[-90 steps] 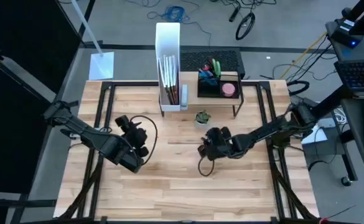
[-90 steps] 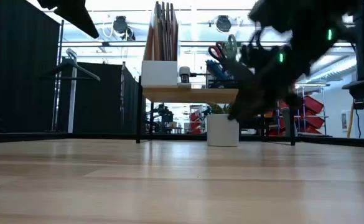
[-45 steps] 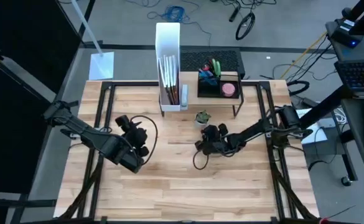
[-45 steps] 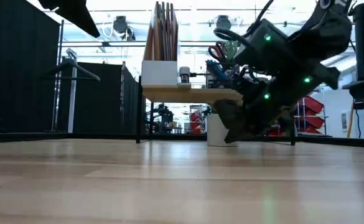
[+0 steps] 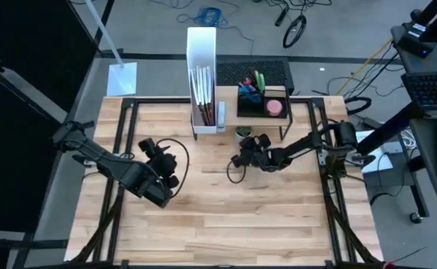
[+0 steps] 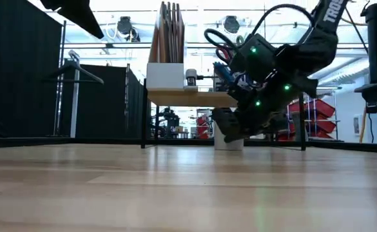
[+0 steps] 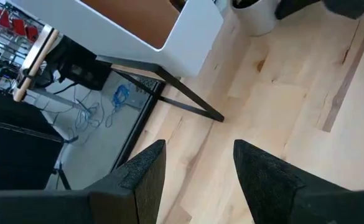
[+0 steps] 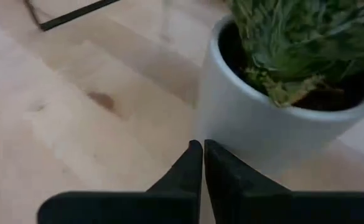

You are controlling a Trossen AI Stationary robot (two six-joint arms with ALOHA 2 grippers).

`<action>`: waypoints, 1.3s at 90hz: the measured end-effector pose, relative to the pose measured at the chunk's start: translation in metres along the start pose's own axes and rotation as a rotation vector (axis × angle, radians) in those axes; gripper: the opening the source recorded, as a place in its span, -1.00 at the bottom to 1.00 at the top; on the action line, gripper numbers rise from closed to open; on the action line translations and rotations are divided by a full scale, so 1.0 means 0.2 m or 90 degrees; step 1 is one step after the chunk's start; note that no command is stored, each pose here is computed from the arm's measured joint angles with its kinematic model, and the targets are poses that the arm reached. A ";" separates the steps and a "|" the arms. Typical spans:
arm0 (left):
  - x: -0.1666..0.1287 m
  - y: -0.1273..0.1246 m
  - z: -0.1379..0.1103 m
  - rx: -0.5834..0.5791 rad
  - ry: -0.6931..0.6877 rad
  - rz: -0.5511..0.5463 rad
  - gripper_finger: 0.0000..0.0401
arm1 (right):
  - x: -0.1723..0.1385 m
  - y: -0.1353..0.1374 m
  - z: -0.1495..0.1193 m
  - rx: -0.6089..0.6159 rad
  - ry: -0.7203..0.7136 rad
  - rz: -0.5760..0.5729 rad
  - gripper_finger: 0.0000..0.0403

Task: Stock shelves
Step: Put the white potted plant under the shelf

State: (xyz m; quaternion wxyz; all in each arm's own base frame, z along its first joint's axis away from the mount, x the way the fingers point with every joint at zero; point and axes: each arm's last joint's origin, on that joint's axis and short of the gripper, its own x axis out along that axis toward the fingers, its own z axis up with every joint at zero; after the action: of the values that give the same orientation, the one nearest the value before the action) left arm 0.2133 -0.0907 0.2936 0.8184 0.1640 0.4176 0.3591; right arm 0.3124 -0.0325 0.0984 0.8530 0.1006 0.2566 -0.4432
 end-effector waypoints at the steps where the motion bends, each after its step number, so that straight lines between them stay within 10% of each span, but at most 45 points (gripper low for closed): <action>1: 0.00 0.00 0.00 0.000 0.000 0.000 -0.12 | 0.00 0.00 0.00 0.000 -0.001 -0.001 -1.00; 52: 0.00 0.00 0.00 0.000 0.000 0.000 -0.12 | -0.04 0.03 -0.01 -0.069 0.040 0.075 -1.00; 90: 0.00 0.00 0.00 -0.001 0.000 0.000 -0.12 | -0.07 0.00 -0.10 -0.050 -0.027 -0.130 -1.00; 117: 0.00 0.00 0.00 0.001 -0.002 0.002 -0.12 | 0.12 -0.03 -0.08 -0.052 -0.046 -0.123 -1.00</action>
State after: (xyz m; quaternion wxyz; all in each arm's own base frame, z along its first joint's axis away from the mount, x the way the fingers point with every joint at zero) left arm 0.2133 -0.0907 0.2937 0.8184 0.1655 0.4164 0.3597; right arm 0.3121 -0.0460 0.0723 0.8183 0.0247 0.2523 -0.5160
